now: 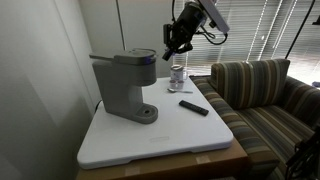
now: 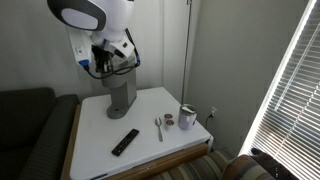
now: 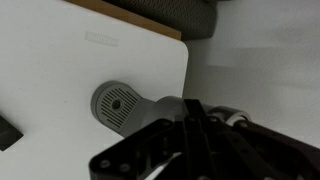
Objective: Open the top compartment of the coffee machine.
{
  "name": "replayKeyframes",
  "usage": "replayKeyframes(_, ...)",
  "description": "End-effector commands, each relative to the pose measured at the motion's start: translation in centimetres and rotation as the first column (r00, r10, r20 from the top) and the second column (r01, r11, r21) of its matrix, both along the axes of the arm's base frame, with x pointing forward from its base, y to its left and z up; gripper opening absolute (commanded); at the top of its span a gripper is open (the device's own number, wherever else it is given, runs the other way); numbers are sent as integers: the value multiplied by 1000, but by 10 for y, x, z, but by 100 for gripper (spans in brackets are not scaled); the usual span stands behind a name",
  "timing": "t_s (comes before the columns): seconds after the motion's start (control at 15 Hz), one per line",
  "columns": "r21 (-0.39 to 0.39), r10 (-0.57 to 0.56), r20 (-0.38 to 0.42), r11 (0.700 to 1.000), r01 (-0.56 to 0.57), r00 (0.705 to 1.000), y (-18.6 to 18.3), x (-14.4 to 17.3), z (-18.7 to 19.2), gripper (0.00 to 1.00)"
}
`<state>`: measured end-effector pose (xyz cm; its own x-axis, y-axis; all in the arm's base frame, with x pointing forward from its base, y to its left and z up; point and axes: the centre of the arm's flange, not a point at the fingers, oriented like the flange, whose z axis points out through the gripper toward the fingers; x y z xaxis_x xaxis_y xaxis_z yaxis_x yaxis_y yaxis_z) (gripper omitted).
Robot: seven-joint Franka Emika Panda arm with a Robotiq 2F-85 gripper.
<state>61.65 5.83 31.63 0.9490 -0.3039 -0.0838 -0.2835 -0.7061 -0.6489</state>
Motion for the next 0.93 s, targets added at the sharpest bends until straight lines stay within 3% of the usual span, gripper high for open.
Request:
replayKeyframes(0.0, 14, 13, 4, 1000, -13, 1000, -5, 13, -3, 0)
replayKeyframes(0.47, 14, 18, -5, 1000, -18, 1000, -5, 27, -7, 0)
replayKeyframes(0.87, -4, 22, 2, 1000, -22, 1000, 1, 20, -7, 1)
